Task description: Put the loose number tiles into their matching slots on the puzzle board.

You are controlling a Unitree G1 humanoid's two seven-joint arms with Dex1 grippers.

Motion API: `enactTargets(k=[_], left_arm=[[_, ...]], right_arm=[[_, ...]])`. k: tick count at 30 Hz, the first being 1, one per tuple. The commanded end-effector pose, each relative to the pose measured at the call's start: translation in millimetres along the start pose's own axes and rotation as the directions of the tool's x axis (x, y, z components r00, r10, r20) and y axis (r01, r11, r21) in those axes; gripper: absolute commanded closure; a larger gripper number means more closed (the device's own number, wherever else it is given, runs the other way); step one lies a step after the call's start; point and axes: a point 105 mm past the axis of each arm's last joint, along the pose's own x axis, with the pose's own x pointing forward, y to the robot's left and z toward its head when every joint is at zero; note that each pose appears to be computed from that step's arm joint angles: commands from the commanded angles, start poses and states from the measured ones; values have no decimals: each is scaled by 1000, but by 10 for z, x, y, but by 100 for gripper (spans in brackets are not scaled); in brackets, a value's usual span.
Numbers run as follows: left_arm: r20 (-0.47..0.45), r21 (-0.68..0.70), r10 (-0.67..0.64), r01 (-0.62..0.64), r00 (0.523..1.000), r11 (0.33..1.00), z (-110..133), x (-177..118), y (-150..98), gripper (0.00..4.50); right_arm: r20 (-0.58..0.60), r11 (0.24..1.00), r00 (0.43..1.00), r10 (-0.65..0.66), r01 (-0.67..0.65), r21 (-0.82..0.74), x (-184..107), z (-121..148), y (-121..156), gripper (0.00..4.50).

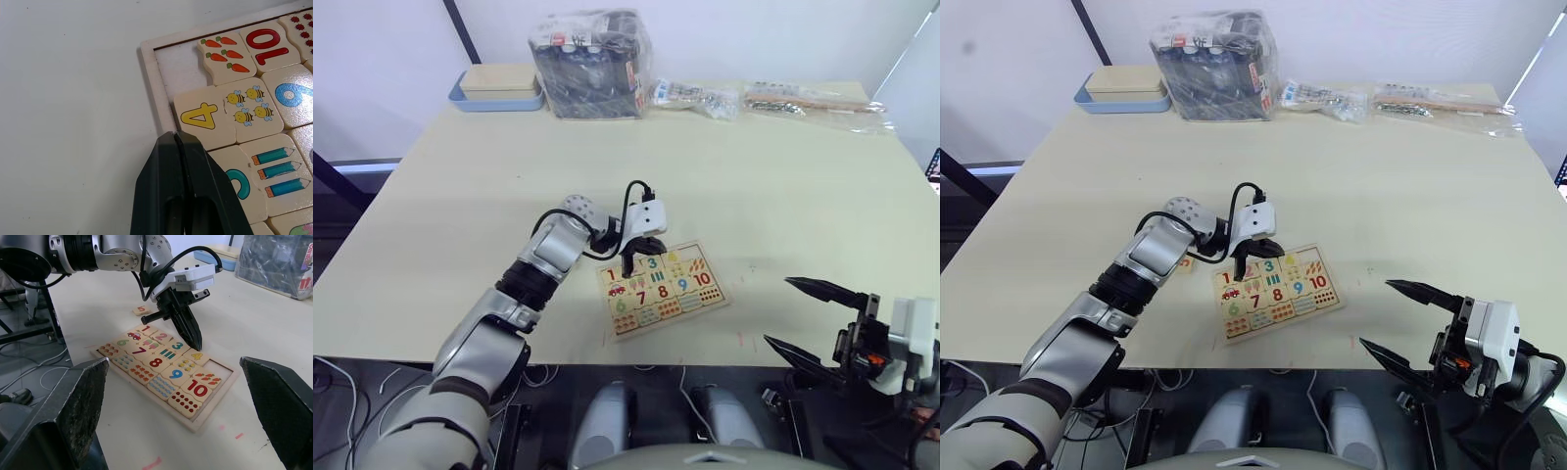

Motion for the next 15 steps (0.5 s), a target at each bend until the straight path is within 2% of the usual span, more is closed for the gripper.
enactTargets(k=[1, 6, 15], left_arm=[[27, 24, 20, -21, 999, 999, 67, -60, 23, 445], [52, 14, 36, -37, 998, 999, 92, -97, 43, 445], [210, -103, 153, -134, 966, 986, 232, -431, 206, 445]], right_arm=[[10, 999, 1000, 3, -3, -37, -14, 75, -15, 0], [10, 999, 1000, 7, -6, -37, -14, 72, -18, 0], [5, 999, 1000, 13, -13, -35, -21, 61, -47, 0]])
